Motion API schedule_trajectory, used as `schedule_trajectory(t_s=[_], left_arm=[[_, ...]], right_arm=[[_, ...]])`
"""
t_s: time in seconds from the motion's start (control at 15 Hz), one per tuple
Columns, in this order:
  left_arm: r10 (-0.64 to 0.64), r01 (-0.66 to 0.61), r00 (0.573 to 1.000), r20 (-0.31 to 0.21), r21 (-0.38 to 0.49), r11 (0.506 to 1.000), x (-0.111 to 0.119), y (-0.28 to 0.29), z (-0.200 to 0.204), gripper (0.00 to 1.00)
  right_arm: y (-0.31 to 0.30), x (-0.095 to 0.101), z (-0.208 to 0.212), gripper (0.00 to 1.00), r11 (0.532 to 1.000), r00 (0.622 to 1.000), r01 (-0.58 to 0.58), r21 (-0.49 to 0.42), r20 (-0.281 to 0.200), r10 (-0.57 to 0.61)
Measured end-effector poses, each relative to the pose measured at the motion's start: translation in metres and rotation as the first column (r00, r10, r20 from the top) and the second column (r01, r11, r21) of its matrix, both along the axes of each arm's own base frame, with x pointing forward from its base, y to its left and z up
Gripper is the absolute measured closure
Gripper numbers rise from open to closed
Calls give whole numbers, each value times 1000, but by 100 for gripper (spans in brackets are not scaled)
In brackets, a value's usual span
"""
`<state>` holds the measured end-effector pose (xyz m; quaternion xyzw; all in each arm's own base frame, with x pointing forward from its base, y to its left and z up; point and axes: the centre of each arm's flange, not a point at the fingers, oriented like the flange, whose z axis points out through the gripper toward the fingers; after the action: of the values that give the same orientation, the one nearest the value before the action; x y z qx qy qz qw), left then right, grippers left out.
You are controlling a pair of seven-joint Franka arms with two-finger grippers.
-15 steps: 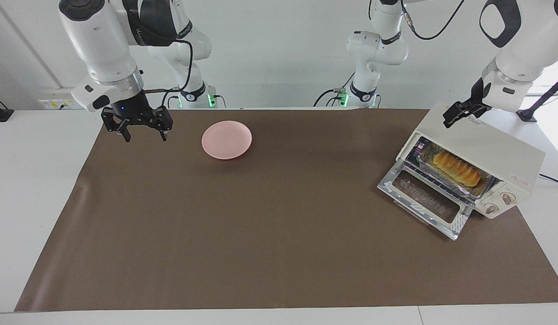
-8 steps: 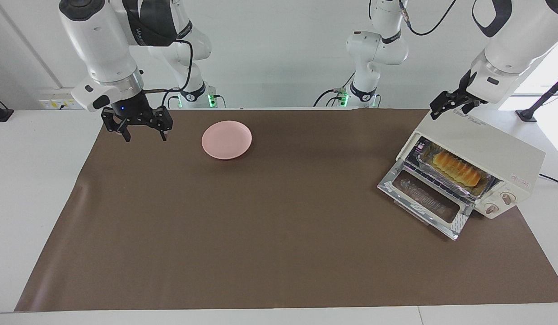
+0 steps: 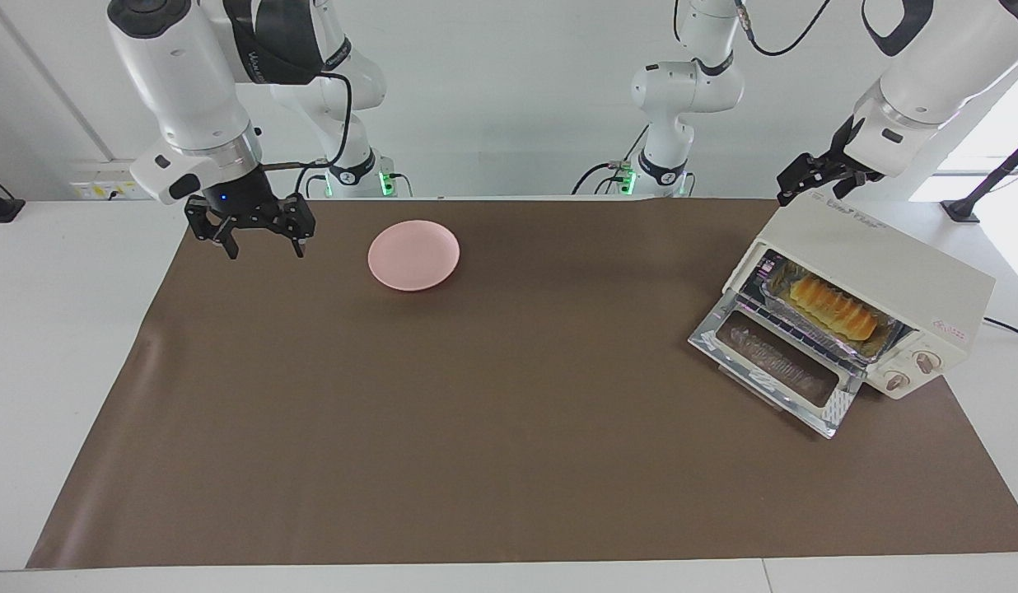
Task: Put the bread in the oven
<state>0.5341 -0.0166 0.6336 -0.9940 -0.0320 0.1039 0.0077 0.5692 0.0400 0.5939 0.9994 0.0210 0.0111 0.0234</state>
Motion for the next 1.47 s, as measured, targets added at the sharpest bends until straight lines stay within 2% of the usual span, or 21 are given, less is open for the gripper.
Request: schedule_trajectory(t_s=[0.27, 0.93, 1.47], left_arm=[[-6, 6, 1000, 12, -1, 1000, 1, -3, 1, 0], [-15, 15, 996, 93, -4, 1000, 10, -6, 7, 0], [-29, 30, 997, 75, -6, 1000, 12, -6, -14, 0]], right_arm=[[0, 0, 0, 0, 1000, 1000, 0, 0, 0, 0], [0, 0, 0, 0, 1000, 1000, 0, 0, 0, 0], [0, 0, 0, 0, 1000, 1000, 0, 0, 0, 0]])
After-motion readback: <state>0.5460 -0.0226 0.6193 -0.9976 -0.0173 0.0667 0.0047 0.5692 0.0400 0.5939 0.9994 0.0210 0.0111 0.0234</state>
